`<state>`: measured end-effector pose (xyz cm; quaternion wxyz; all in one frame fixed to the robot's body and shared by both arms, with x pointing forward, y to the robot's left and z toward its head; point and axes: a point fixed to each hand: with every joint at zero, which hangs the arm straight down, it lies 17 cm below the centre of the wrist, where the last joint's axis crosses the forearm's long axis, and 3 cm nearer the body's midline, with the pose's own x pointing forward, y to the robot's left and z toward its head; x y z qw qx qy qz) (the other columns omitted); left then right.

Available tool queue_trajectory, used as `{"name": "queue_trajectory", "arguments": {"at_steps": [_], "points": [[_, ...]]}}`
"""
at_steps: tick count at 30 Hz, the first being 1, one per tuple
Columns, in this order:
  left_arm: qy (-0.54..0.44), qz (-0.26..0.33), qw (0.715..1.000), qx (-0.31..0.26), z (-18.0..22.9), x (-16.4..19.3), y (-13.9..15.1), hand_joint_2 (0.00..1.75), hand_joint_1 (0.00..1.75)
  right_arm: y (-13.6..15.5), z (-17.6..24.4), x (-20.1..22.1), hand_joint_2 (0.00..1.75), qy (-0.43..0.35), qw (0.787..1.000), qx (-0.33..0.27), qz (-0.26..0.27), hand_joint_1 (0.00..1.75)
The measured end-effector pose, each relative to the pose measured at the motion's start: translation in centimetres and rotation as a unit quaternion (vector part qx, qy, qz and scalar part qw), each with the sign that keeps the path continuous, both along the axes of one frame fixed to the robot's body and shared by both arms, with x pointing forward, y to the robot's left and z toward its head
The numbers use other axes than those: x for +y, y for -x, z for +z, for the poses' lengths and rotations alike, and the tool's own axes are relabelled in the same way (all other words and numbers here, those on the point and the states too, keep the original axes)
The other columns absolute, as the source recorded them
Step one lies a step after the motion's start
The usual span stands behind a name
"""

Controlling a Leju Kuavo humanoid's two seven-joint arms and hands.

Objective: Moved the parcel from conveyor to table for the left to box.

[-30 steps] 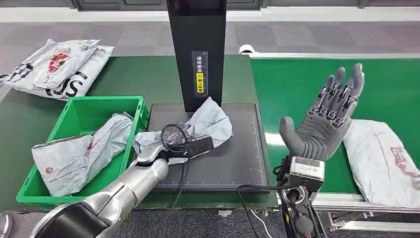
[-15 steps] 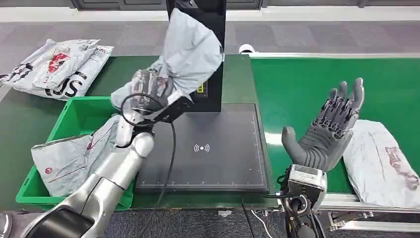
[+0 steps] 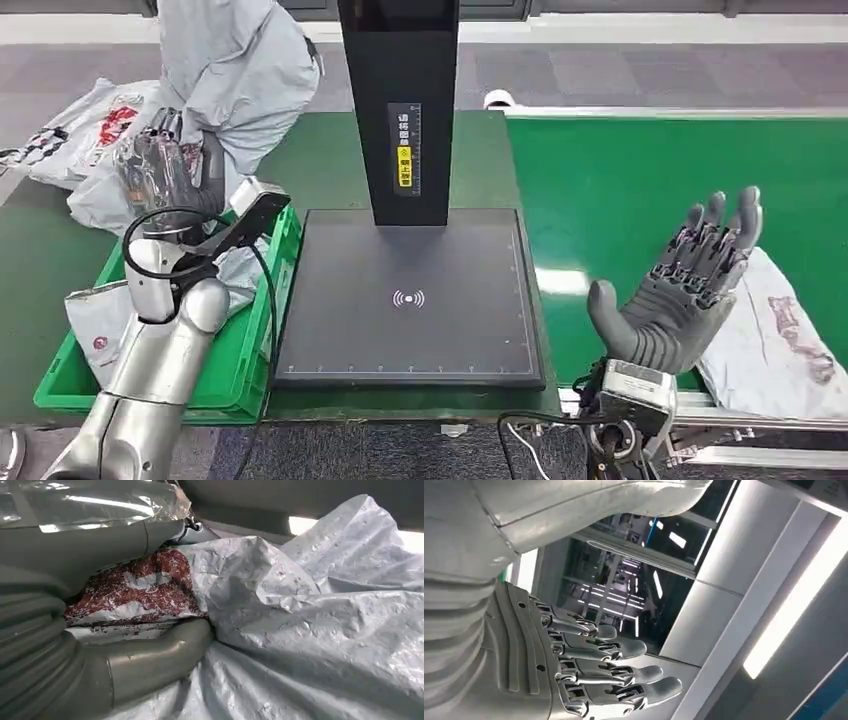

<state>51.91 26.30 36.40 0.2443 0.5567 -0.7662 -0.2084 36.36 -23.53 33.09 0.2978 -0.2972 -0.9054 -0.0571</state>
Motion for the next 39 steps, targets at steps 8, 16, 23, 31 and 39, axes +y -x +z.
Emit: {"name": "queue_trajectory", "arguments": {"at_steps": [8,16,23,31,39], "points": [[-0.034,0.080,0.994,0.059,-5.4,4.5,0.5,1.75,1.75,0.2,0.0,-0.4,1.75,0.001,1.000,0.004,-0.008,0.00],[-0.041,0.113,0.970,0.213,-16.3,7.6,1.0,1.75,1.75,0.2,0.0,-0.5,1.75,0.001,1.000,0.008,-0.010,0.00],[-0.044,0.118,0.948,0.291,-21.7,8.3,1.2,1.75,1.75,0.3,0.1,-0.4,1.75,0.006,1.000,0.001,-0.010,0.00],[-0.042,0.114,0.927,0.355,-25.5,8.2,1.0,1.75,0.00,0.2,0.1,-0.6,1.75,-0.003,1.000,0.004,-0.009,0.00],[-0.002,0.115,0.924,0.365,-25.8,8.5,0.2,1.75,0.00,-0.5,0.9,-0.7,1.75,-0.008,1.000,-0.001,-0.008,0.00]]}}
